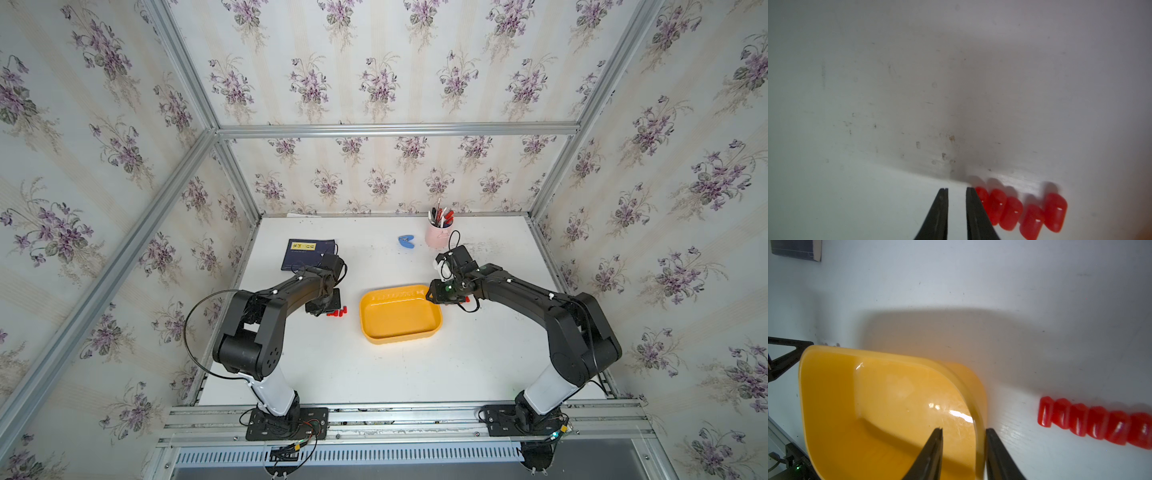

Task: Take the screw protection sleeves out of the storage box
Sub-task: Adjust the screw protection sleeve at the center of the board, then reset both arms

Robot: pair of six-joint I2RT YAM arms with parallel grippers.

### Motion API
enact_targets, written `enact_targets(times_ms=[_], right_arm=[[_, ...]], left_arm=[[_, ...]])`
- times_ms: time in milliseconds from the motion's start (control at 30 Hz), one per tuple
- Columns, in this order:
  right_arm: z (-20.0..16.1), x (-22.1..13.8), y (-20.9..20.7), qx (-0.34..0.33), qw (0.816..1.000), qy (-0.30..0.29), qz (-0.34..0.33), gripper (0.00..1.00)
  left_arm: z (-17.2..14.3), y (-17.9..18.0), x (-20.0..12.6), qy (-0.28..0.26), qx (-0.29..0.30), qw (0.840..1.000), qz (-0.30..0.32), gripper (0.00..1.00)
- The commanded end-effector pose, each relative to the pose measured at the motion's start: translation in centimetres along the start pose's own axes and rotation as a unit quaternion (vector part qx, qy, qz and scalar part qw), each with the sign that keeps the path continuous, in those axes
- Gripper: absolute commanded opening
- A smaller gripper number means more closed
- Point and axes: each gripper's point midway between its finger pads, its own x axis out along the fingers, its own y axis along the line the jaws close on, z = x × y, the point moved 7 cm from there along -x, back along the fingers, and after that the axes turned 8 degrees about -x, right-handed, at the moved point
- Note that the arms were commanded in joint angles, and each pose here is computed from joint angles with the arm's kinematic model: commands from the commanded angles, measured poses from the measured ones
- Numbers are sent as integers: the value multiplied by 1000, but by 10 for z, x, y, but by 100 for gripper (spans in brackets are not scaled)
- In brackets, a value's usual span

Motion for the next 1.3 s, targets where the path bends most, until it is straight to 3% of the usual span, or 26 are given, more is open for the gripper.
enact_targets(times_ms=[0,200,233,267,300,367,400,467,633,767,833,900,967,1033,1133,1267], right_arm=[[7,-7,6,-6,1000,-20,17,45],[24,-35,15,-31,996,-79,15,59],[28,-42,17,-37,995,-97,10,67],[31,-50,18,-45,992,-116,5,89],[35,-59,18,-54,988,-142,-3,99],[41,-77,16,-66,979,-192,-33,100],[45,-88,14,-74,972,-217,-56,100],[51,-111,6,-85,951,-272,-121,100],[43,-159,-37,-59,871,-429,-234,100],[24,-158,-91,-19,837,-476,-269,100],[12,-149,-121,14,823,-458,-336,100],[0,-139,-133,-8,820,-443,-363,100],[-18,-133,-130,-54,808,-473,-347,100],[-40,-129,-135,-56,783,-517,-342,100],[-46,-112,-155,-16,792,-495,-357,100],[-52,-94,-162,-11,785,-513,-348,100]], left_arm=[[2,7,-13,-16,-5,1000,10,29],[15,19,-65,-87,-23,996,-11,49],[18,20,-76,-107,-25,994,-23,53],[21,23,-89,-128,-28,991,-33,58],[23,27,-104,-154,-33,986,-46,64],[29,34,-129,-202,-42,976,-70,88],[31,38,-142,-225,-44,970,-78,94],[38,44,-165,-266,-39,959,-87,99],[56,64,-189,-348,-55,933,-78,100],[63,80,-174,-422,-68,899,-96,100],[58,90,-156,-470,-76,875,-89,100],[47,100,-135,-499,-76,860,-72,100],[40,104,-117,-505,-69,857,-73,100],[40,95,-96,-485,-30,871,-79,100],[42,89,-66,-448,-25,891,-72,100],[37,80,-37,-452,-11,887,-89,100]])
